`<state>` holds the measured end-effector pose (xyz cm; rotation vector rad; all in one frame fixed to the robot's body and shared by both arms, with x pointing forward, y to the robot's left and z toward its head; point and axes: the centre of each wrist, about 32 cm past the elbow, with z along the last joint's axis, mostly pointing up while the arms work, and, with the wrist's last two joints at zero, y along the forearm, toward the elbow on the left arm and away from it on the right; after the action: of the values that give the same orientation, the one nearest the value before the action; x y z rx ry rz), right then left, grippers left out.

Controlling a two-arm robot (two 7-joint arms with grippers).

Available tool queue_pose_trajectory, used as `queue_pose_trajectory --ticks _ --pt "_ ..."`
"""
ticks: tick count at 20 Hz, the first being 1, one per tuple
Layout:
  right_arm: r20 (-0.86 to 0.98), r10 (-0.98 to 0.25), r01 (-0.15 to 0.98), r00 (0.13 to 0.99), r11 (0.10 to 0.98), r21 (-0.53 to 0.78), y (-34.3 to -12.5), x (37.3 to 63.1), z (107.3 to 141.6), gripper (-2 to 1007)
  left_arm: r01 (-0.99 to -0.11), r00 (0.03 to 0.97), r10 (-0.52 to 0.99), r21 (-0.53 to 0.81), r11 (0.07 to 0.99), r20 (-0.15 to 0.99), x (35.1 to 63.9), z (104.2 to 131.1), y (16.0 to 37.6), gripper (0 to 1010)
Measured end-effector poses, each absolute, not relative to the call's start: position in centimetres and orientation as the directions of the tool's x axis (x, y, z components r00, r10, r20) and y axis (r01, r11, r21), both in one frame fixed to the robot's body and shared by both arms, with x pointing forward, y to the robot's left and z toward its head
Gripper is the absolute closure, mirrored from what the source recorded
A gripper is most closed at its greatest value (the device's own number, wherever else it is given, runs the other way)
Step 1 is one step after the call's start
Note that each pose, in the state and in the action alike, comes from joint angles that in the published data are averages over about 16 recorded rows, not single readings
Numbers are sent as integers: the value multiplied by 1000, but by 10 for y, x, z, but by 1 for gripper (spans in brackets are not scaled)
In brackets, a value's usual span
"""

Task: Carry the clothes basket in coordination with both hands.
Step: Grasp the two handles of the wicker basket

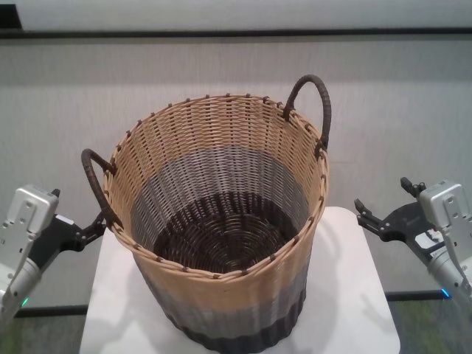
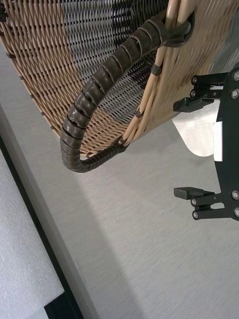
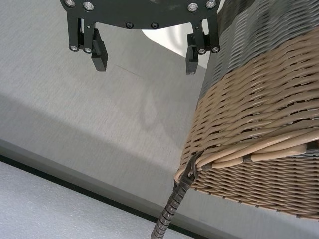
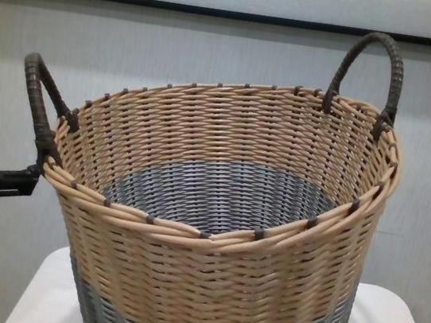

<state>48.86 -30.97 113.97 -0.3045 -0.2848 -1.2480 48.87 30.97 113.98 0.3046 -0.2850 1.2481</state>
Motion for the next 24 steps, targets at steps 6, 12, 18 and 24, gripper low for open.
queue_pose_trajectory --ticks 6,12,18,24 --pt "374 -880 955 292 287 -70 -310 489 1140 0 -955 292 880 70 287 374 489 1140 310 10" --pt "374 -880 955 292 287 -70 -310 489 1140 0 -955 292 880 70 287 374 489 1140 310 10" --pt "374 -880 955 292 287 -70 -310 489 1140 0 -955 292 880 70 287 374 489 1140 310 11" --pt "374 -880 955 292 287 -70 -310 489 1140 0 -955 292 880 70 287 374 489 1140 310 11"
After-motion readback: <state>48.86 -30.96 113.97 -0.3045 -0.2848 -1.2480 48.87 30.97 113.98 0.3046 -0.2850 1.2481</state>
